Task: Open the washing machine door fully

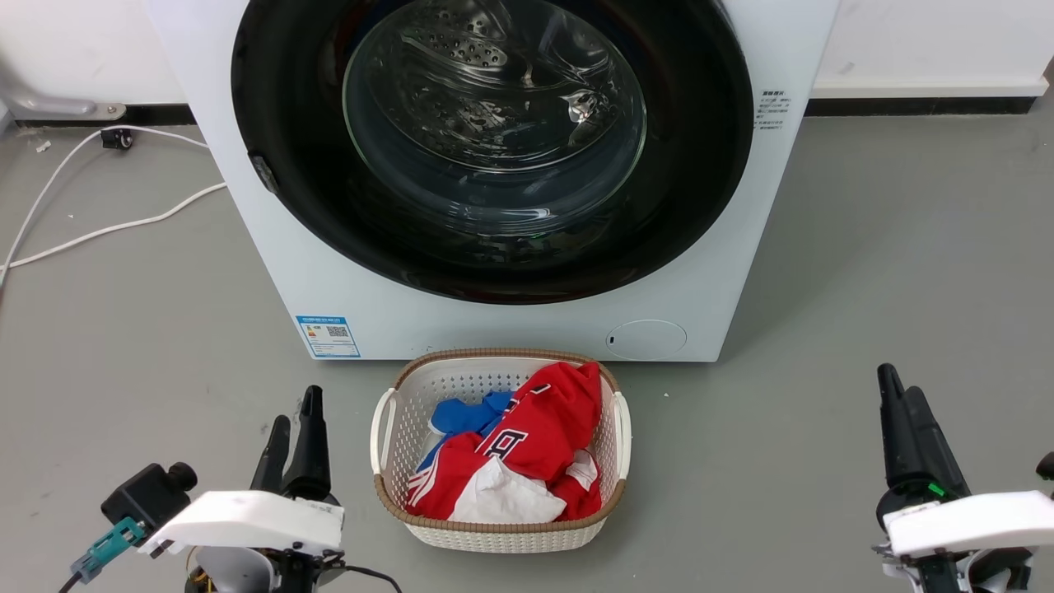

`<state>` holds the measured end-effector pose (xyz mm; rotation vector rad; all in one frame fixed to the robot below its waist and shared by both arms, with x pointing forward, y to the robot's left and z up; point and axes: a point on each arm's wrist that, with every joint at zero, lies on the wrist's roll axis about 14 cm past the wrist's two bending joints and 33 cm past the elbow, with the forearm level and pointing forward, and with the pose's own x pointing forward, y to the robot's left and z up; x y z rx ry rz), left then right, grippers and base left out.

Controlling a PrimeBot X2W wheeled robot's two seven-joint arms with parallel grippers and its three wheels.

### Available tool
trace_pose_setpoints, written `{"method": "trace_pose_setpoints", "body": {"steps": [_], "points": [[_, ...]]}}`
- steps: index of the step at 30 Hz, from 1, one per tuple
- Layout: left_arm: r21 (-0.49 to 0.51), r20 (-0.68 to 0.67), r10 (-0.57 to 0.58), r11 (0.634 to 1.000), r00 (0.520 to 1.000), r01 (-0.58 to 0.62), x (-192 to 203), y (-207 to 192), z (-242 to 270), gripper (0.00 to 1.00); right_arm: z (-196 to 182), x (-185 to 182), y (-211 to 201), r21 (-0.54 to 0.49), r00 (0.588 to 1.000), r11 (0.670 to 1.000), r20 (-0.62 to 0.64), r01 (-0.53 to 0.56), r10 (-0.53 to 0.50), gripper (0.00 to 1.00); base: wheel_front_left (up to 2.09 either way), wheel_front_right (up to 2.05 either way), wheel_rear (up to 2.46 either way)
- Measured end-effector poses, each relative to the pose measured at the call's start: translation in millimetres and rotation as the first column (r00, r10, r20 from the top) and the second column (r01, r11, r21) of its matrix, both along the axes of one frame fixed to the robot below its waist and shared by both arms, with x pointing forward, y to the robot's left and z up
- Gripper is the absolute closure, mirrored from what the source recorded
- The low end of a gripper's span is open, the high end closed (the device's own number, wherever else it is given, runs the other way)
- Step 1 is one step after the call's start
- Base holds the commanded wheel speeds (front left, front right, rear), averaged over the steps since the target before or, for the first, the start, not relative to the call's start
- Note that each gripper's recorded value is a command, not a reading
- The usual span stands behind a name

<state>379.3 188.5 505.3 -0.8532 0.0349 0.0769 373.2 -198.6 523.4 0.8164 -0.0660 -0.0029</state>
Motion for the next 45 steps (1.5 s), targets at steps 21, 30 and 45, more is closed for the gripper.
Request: {"method": "trace_pose_setpoints", "body": {"steps": [21, 30, 45], "points": [[0.342, 0.017, -0.025, 0.940, 1.000, 0.018, -3.4, -10.0, 8.5, 0.00, 4.4, -8.6, 10.0, -0.316, 0.999, 0.949, 0.029, -0.003, 0.013, 0.00, 0.00, 0.00, 0.00], [0.430, 0.046, -0.040, 0.903, 0.998, 0.017, -6.2, -15.0, 14.2, 0.00, 11.5, -11.5, 8.1, -0.398, 0.998, 0.917, 0.060, 0.019, 0.006, 0.00, 0.00, 0.00, 0.00], [0.545, 0.087, -0.058, 0.838, 0.995, 0.001, -11.2, -20.7, 19.6, 0.00, 19.5, -17.3, 10.1, -0.508, 0.995, 0.860, 0.101, 0.042, 0.010, 0.00, 0.00, 0.00, 0.00]]}}
